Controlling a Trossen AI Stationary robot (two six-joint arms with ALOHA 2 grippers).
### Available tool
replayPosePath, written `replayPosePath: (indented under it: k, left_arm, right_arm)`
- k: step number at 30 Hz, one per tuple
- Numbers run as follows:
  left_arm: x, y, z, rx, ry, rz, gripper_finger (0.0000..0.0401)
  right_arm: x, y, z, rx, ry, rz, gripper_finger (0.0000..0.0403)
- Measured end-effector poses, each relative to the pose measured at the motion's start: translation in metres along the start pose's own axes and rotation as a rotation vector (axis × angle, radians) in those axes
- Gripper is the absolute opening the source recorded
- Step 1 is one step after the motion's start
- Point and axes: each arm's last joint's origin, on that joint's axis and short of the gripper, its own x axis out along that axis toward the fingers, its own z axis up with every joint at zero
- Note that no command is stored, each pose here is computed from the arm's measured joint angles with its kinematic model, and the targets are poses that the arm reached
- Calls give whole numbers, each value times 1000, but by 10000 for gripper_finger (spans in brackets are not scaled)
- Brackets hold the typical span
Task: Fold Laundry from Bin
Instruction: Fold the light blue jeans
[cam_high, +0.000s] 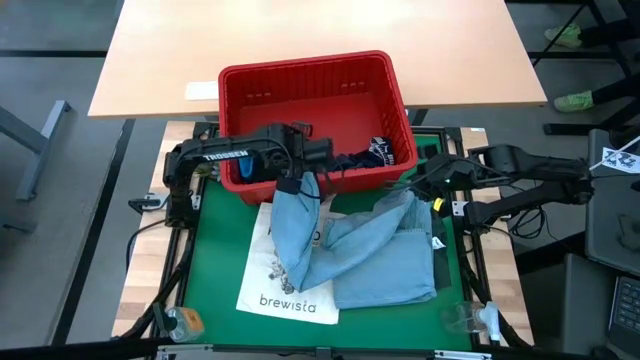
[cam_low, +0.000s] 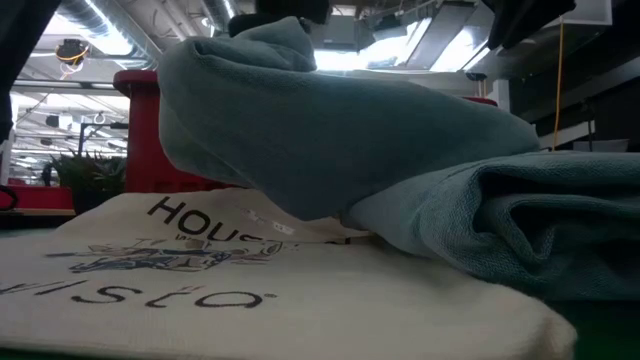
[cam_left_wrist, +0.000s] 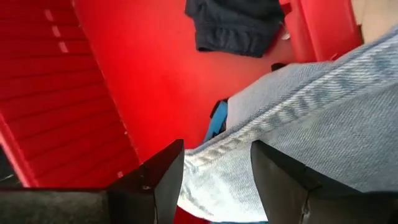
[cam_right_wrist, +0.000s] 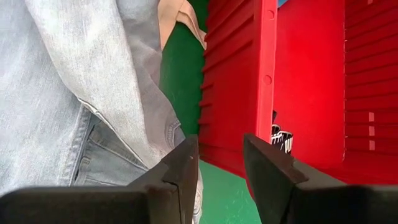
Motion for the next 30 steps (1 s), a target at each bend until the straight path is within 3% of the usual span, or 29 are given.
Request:
replayPosePath:
  k: [8,13,30]
  left_arm:
    - [7,9,-5,-34,-28,-110,181]
    - [9,11,-6,53,-79,-203,181]
    - [0,-4,6,73,-186,-309,173]
  right_arm:
    - [10,3,-1,-12,37,16,127]
    - [11,4,-1,-34,45,20,127]
    - [11,4,-1,-38,45,20,127]
